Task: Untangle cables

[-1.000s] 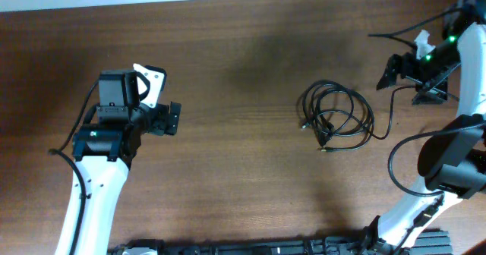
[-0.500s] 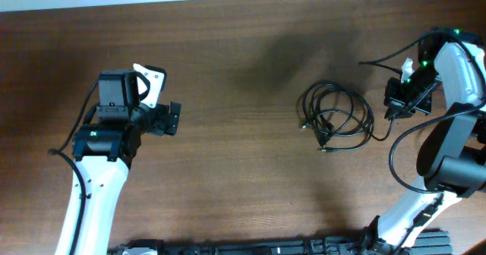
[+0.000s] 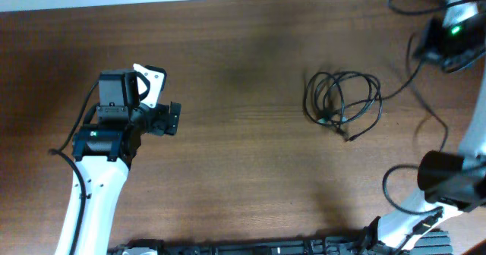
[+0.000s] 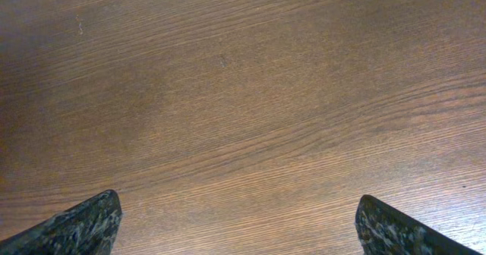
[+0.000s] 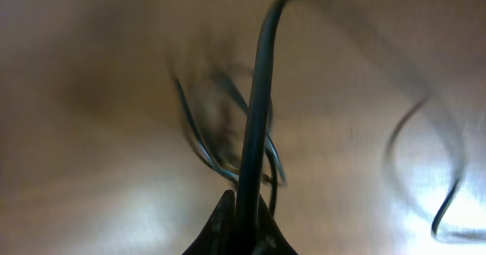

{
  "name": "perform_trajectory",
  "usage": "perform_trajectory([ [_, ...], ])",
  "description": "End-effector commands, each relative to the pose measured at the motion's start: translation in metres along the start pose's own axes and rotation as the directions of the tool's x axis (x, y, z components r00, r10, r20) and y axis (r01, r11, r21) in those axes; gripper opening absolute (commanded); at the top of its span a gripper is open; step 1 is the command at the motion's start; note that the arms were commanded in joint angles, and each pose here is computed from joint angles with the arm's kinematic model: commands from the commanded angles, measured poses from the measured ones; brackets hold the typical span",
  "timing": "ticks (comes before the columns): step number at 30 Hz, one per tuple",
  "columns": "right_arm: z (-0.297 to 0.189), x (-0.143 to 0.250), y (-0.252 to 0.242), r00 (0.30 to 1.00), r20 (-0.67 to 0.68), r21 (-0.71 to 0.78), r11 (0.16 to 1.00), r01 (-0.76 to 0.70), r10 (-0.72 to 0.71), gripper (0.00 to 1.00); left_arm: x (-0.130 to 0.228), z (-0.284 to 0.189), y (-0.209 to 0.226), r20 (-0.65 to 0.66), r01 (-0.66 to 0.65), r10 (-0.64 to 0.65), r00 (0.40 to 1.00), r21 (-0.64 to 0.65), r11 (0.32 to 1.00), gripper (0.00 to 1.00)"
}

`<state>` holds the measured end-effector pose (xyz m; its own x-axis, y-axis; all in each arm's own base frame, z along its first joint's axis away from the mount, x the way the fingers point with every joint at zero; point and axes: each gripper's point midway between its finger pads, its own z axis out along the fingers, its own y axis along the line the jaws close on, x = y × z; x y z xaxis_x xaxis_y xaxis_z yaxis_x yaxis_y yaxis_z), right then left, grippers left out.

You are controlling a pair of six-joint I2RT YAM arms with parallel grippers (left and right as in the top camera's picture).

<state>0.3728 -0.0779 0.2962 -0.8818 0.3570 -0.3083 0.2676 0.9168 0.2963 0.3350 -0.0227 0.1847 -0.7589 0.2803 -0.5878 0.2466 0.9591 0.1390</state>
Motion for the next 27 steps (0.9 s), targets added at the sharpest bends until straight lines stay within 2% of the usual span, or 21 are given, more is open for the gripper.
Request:
perform_trajectory([
  [1, -0.082, -0.015, 0.055, 0.960, 0.265, -0.160, 0.978, 0.131, -0.086, 0.04, -0.003, -0.004, 0.001, 0.019, -0.006, 0.006, 1.000, 0.006, 1.000, 0.99],
  [4, -0.132, -0.021, 0.083, 0.902, 0.422, -0.226, 0.953, 0.201, -0.090, 0.04, -0.003, -0.004, 0.001, 0.019, -0.006, 0.006, 1.000, 0.006, 1.000, 0.99],
  [8, -0.171, -0.027, 0.093, 0.820, 0.562, -0.194, 0.946, 0.260, -0.110, 0.04, -0.003, -0.004, 0.000, 0.019, -0.006, 0.006, 1.000, 0.006, 1.000, 0.99],
  [10, -0.182, -0.030, 0.090, 0.789, 0.603, -0.153, 0.954, 0.259, -0.118, 0.04, -0.003, -0.004, 0.001, 0.019, -0.006, 0.006, 1.000, 0.006, 1.000, 0.99],
  [14, -0.183, -0.035, 0.076, 0.777, 0.619, -0.081, 0.974, 0.212, -0.118, 0.04, -0.003, -0.004, 0.001, 0.019, -0.006, 0.006, 1.000, 0.006, 1.000, 0.99],
  [17, -0.185, -0.041, 0.059, 0.765, 0.634, 0.001, 0.989, 0.150, -0.117, 0.04, -0.003, -0.004, 0.001, 0.019, -0.006, 0.006, 1.000, 0.006, 1.000, 0.99],
  [21, -0.194, -0.051, 0.020, 0.737, 0.671, 0.155, 0.987, -0.030, -0.083, 0.04, -0.003, -0.004, 0.001, 0.019, -0.006, 0.006, 1.000, 0.006, 1.000, 0.99],
  [23, -0.202, -0.054, 0.001, 0.716, 0.692, 0.236, 0.966, -0.108, -0.089, 0.04, -0.003, -0.004, 0.001, 0.019, -0.006, 0.006, 1.000, 0.006, 1.000, 0.99],
  [24, -0.214, -0.056, -0.021, 0.686, 0.723, 0.308, 0.927, -0.212, -0.083, 0.04, -0.003, -0.004, 0.001, 0.019, -0.006, 0.006, 1.000, 0.006, 1.000, 0.99],
  [27, -0.232, -0.057, -0.050, 0.644, 0.762, 0.359, 0.873, -0.330, -0.070, 0.04, -0.003, -0.004, 0.001, 0.019, -0.006, 0.006, 1.000, 0.006, 1.000, 0.99],
])
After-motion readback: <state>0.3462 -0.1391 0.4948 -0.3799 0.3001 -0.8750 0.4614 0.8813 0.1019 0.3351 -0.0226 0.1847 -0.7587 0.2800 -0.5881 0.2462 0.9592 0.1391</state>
